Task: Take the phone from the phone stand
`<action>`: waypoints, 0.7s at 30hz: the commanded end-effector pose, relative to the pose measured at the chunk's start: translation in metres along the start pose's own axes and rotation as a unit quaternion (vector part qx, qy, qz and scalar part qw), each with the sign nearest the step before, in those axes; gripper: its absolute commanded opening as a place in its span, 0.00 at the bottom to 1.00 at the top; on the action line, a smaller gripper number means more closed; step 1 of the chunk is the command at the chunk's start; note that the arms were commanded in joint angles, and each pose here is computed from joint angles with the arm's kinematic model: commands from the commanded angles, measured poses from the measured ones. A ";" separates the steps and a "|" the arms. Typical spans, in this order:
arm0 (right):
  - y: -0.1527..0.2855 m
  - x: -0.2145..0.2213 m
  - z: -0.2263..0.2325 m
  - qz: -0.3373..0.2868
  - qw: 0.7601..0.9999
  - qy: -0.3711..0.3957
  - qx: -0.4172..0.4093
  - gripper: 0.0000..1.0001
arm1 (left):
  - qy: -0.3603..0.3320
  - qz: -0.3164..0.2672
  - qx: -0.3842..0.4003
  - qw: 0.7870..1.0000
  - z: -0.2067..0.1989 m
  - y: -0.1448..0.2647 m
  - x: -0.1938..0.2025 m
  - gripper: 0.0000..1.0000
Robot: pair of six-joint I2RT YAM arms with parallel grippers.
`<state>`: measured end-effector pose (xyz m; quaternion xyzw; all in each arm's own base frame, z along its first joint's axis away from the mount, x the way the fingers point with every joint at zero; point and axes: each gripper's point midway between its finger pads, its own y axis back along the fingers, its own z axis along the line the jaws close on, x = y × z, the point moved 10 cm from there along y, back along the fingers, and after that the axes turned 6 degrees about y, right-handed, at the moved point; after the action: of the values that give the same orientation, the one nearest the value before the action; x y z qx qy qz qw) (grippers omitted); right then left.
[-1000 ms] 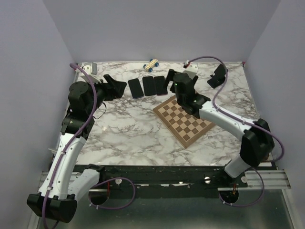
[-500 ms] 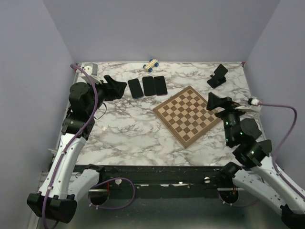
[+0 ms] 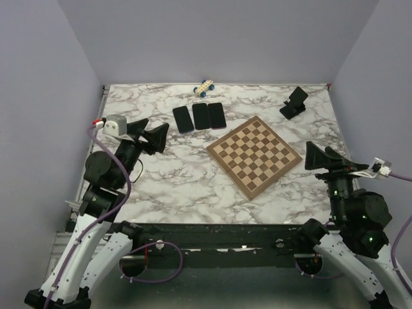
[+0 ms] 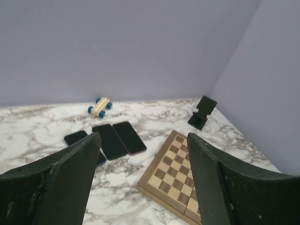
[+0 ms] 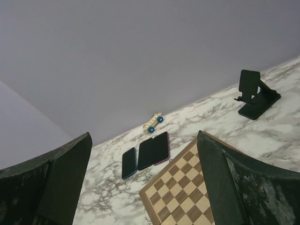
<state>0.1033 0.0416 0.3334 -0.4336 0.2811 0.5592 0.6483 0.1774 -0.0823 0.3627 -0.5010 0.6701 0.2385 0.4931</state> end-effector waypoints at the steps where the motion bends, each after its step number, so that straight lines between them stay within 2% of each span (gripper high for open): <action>1: 0.021 -0.021 -0.006 -0.022 0.999 0.001 -0.042 1.00 | -0.045 -0.127 0.009 0.991 -0.006 0.024 -0.020 0.83; 6: 0.039 -0.047 -0.011 -0.069 0.995 -0.028 -0.066 1.00 | -0.043 -0.204 0.011 0.978 -0.006 0.059 -0.029 0.87; 9: 0.043 -0.064 -0.009 -0.081 0.993 -0.033 -0.075 1.00 | -0.037 -0.252 0.026 0.967 -0.006 0.082 -0.032 0.99; 13: 0.049 -0.081 -0.009 -0.108 0.990 -0.033 -0.086 1.00 | -0.039 -0.305 0.052 0.950 -0.008 0.112 -0.038 0.99; 21: 0.056 -0.103 -0.016 -0.143 0.988 -0.027 -0.061 1.00 | -0.026 -0.316 0.039 0.948 -0.004 0.144 -0.037 0.99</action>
<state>0.0379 -0.0099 0.3912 -0.4894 0.1663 0.5107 0.6871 0.0554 -0.0223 0.3817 -0.6492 0.4738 0.0426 0.5935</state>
